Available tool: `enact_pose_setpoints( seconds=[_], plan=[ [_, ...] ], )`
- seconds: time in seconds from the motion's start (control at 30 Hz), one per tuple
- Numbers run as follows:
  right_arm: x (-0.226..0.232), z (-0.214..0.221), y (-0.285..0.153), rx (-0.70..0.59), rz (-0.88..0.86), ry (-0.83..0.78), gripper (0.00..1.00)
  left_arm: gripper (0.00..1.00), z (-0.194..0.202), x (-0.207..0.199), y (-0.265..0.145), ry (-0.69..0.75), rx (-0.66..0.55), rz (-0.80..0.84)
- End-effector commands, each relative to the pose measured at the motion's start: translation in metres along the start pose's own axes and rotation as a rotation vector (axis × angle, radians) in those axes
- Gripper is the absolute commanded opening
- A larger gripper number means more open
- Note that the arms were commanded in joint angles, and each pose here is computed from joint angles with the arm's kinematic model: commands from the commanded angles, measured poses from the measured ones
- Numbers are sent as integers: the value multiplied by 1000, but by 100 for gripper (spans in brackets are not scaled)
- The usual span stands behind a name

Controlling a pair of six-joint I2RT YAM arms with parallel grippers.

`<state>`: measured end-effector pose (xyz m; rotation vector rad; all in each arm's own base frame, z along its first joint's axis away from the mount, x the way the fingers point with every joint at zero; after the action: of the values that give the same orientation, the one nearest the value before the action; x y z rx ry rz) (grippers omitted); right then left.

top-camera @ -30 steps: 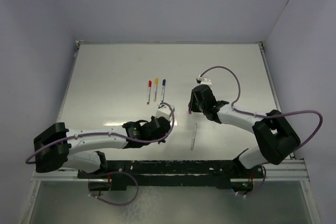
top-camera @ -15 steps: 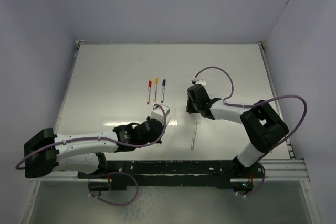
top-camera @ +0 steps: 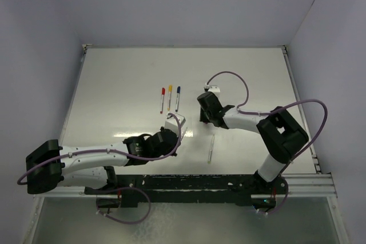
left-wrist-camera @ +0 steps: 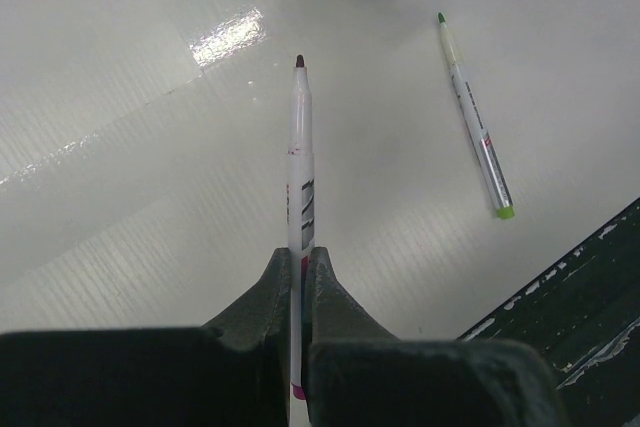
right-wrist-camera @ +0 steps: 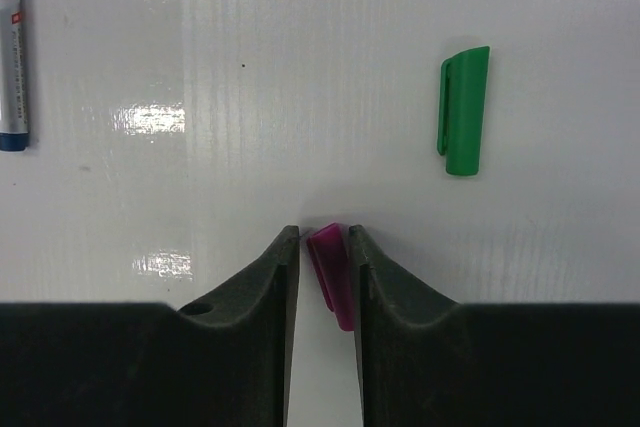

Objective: Insert the pens into the pen caps

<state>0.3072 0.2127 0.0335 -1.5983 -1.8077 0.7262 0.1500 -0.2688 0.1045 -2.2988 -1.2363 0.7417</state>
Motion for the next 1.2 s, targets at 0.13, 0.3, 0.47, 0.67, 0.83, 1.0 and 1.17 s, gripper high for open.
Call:
enact_pose_setpoints(
  seconds=[0.13, 0.3, 0.47, 0.67, 0.83, 1.0, 1.17],
  plan=[
    [-14, 30, -2, 100, 120, -56, 35, 0, -7, -6, 0, -22, -36, 26],
    [-19, 37, -4, 124, 143, -63, 34, 0, -6, -4, -1, -29, -40, 21],
    [-25, 42, -6, 140, 170, -74, 23, 0, -6, -4, 0, -32, -42, 21],
    [-24, 49, 0, 179, 175, -98, 0, 0, -7, -6, 2, -30, -43, 19],
    [-18, 40, -4, 158, 147, -83, 0, 0, -8, -8, 4, -23, -42, 23],
    [-7, 5, -25, 47, 85, -46, 0, 0, -13, -15, 8, -8, -53, 45],
    [7, -41, -64, -141, -50, 15, 0, 0, -24, -29, 14, -2, -93, 101]
  ],
)
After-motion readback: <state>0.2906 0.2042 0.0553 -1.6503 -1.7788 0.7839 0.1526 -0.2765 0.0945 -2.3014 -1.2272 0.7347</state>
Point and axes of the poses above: each gripper's point midway between its finger pads, its own y axis out along the fingers, its own x axis along the line the jaws close on, z = x × y, the point moved 2 cm from there along -y, back along the fingers, and after that the axes turned 4 degrees about -y, right-handed, at the moved point
